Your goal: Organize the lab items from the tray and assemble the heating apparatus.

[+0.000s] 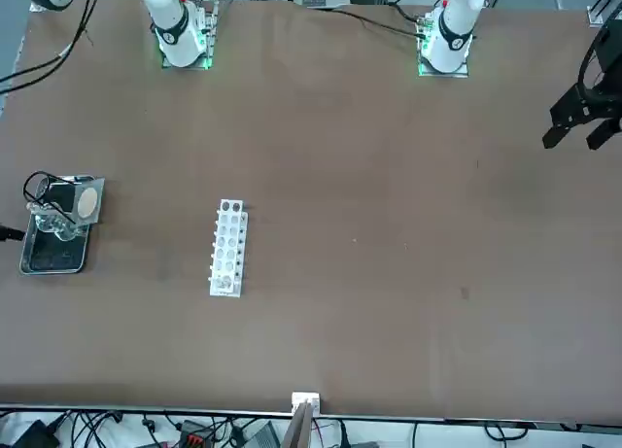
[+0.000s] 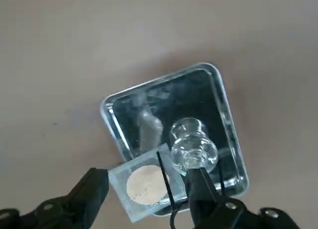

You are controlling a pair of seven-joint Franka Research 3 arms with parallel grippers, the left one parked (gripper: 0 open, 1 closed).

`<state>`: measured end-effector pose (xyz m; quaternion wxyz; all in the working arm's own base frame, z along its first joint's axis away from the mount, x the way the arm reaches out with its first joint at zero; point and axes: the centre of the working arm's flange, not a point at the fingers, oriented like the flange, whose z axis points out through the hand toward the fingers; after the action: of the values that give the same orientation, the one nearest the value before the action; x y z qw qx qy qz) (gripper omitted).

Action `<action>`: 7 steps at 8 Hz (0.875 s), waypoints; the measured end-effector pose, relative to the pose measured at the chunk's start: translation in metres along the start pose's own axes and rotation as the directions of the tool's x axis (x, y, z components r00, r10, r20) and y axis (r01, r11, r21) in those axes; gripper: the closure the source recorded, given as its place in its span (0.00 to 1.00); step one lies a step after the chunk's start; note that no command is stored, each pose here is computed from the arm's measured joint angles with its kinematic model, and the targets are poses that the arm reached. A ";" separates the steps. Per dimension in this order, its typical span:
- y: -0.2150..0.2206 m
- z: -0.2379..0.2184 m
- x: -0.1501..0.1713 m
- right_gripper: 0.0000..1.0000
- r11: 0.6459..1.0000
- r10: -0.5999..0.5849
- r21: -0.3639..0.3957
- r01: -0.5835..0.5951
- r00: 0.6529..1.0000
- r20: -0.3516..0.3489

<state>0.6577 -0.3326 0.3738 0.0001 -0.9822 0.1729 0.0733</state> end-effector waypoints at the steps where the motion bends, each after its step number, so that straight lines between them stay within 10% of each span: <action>1: 0.001 0.005 0.001 0.06 0.999 0.038 -0.037 -0.038 0.999 0.011; 7: 0.021 0.042 0.008 0.11 0.982 0.179 -0.063 -0.177 0.984 0.025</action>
<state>0.6519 -0.3544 0.3318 -0.0335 -0.9611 0.2577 0.0934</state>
